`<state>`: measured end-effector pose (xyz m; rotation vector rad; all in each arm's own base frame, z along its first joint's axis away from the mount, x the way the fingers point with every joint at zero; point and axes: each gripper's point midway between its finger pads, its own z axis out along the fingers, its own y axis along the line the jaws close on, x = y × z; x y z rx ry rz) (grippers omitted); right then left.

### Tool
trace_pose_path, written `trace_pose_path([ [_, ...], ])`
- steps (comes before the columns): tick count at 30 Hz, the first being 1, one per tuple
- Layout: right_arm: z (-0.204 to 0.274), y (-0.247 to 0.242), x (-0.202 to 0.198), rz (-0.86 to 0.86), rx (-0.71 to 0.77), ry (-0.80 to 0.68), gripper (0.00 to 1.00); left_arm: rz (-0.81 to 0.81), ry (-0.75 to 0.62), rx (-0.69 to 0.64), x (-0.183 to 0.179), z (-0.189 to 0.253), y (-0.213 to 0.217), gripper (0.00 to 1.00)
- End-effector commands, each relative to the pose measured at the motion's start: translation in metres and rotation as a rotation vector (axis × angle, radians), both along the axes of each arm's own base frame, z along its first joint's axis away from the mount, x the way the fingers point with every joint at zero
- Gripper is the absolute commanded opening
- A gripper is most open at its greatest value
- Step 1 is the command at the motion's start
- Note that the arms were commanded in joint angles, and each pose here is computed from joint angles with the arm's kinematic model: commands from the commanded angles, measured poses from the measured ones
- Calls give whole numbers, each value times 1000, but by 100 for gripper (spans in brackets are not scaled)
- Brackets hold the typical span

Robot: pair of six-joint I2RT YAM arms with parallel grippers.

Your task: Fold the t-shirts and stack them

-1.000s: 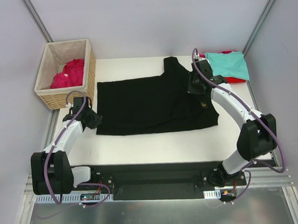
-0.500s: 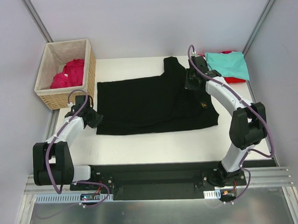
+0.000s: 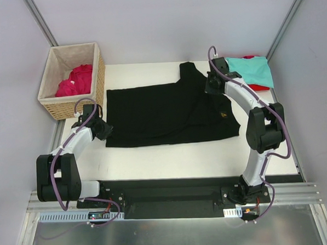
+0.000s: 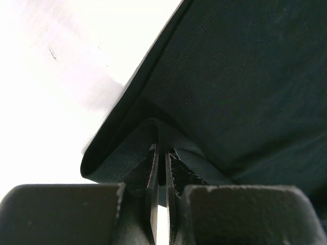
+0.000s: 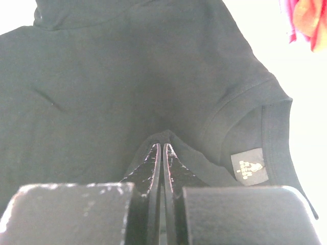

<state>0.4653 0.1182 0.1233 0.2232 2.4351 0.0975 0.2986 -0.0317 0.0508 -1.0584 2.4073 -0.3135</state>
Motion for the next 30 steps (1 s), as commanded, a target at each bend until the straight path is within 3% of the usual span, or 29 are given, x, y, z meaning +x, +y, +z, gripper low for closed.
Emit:
trace_pose_path([
  [1,37,-4,18,-17,30,-103,1,16,-45,26,10,8,5,0],
  [11,49,-10,22,-24,40,-124,1,32,-60,24,9,10,6,0],
  [20,64,-5,32,-18,56,-152,1,29,-158,27,16,41,7,0],
  [30,39,-5,34,-20,39,-102,1,35,-86,19,11,18,6,0],
])
